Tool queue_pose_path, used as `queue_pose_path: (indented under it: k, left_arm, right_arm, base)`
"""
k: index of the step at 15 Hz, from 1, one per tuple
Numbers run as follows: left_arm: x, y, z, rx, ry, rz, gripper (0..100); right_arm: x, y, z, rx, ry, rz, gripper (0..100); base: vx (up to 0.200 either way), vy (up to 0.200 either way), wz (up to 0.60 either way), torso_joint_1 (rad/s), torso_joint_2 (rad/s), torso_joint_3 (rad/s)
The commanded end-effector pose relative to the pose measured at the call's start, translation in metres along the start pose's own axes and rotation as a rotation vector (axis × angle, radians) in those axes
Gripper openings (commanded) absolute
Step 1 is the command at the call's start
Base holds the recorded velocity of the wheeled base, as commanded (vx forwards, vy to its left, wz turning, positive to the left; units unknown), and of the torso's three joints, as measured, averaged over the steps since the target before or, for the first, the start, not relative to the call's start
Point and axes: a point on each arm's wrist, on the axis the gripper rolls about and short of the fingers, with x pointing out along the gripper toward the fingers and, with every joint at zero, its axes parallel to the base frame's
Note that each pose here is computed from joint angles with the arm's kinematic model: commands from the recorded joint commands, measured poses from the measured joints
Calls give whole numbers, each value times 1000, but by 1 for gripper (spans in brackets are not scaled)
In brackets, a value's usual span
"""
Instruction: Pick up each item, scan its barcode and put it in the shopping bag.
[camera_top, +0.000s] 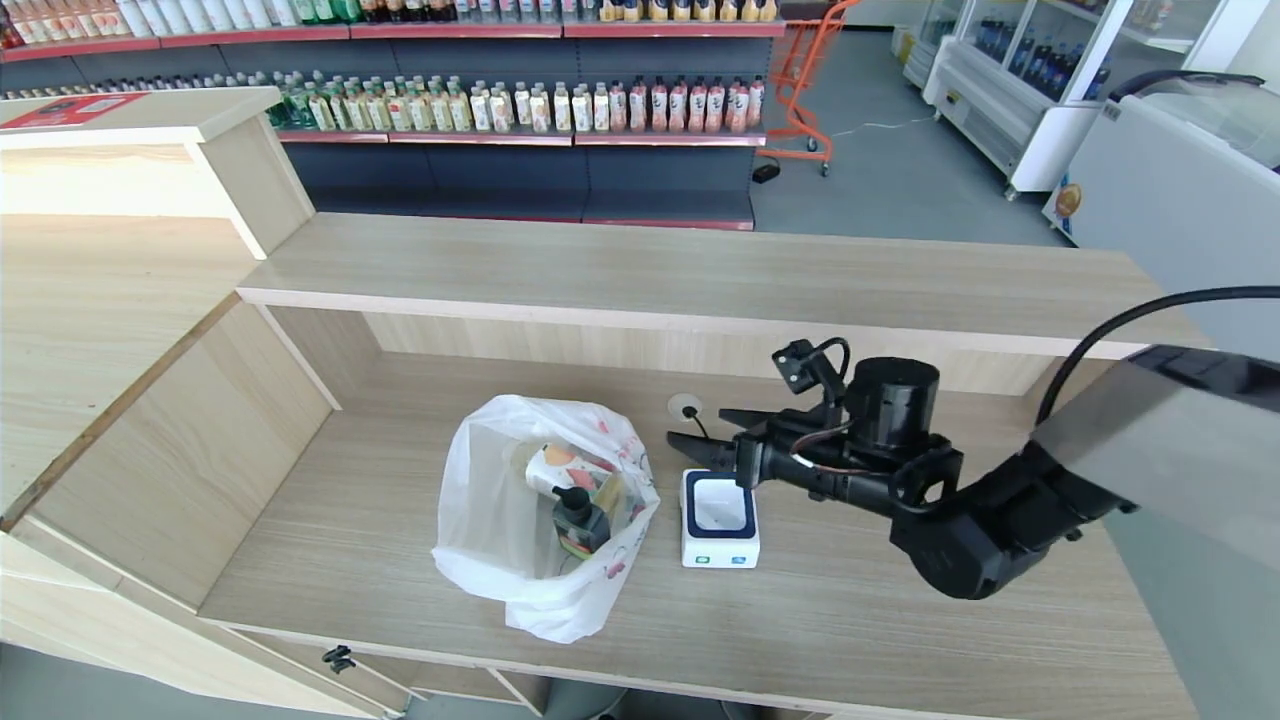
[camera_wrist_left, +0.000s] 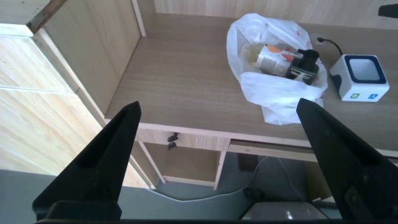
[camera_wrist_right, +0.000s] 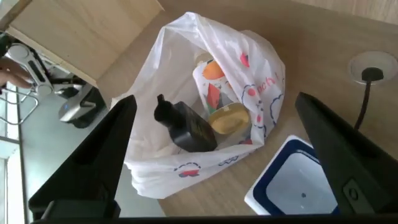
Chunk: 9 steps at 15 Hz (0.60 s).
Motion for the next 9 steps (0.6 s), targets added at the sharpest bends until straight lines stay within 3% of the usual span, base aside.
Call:
queue_pose_path:
  k: [1, 3, 5, 9]
  left_arm:
    - [0, 0, 0, 0, 1, 0, 100]
    - [0, 0, 0, 0, 1, 0, 100]
    - [0, 0, 0, 0, 1, 0, 100]
    - [0, 0, 0, 0, 1, 0, 100]
  right_arm:
    - [-122, 26, 49, 11, -93, -55, 100]
    - [-172, 40, 53, -16, -131, -109, 100]
    - [-228, 58, 43, -54, -104, -225, 100]
    - [-320, 120, -25, -71, -27, -542, 100]
  base:
    - [0, 0, 0, 0, 0, 0]
    - [0, 0, 0, 0, 0, 0]
    - [0, 0, 0, 0, 0, 0]
    - [0, 0, 0, 0, 0, 0]
